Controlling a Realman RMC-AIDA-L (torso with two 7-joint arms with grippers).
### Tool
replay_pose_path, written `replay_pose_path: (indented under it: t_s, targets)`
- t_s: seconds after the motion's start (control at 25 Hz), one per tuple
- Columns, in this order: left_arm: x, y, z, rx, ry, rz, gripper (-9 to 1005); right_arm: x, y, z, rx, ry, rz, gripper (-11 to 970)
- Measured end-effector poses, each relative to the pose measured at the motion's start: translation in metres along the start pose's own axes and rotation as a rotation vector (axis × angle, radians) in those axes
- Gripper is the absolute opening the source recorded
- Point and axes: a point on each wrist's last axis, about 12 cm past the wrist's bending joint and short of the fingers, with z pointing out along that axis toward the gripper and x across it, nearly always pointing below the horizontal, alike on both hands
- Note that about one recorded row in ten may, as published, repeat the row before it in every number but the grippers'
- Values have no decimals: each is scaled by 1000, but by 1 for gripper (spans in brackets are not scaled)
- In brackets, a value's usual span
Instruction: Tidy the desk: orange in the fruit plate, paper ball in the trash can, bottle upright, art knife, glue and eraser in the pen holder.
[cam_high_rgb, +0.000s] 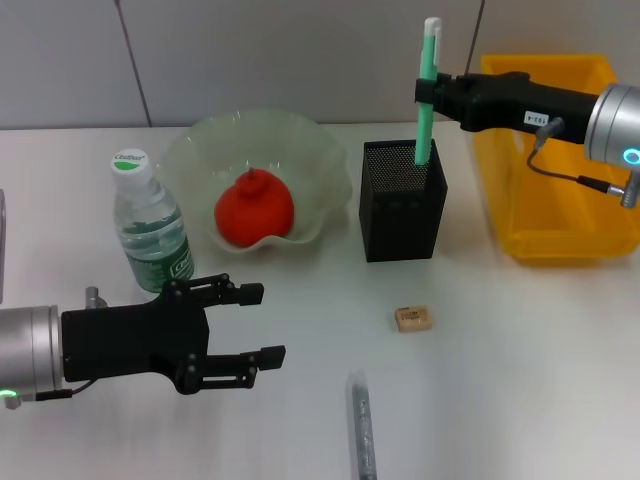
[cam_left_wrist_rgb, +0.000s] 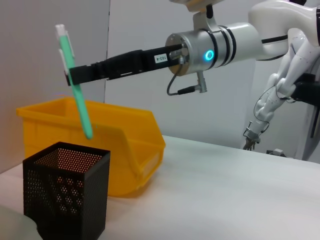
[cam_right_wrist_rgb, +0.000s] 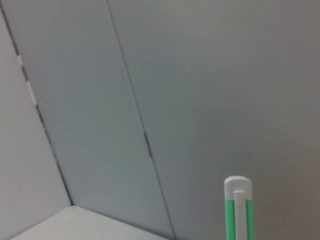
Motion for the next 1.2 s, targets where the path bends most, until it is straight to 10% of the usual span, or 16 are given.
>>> replay_pose_path:
  t_s: [0.72,1.2]
  targets:
    - [0,-1,1,0,-7,1,767,25,1,26,46,63,-60,174]
    - [-1,0,2,1,-8,0,763,23,-1,12,39,-57,6,607]
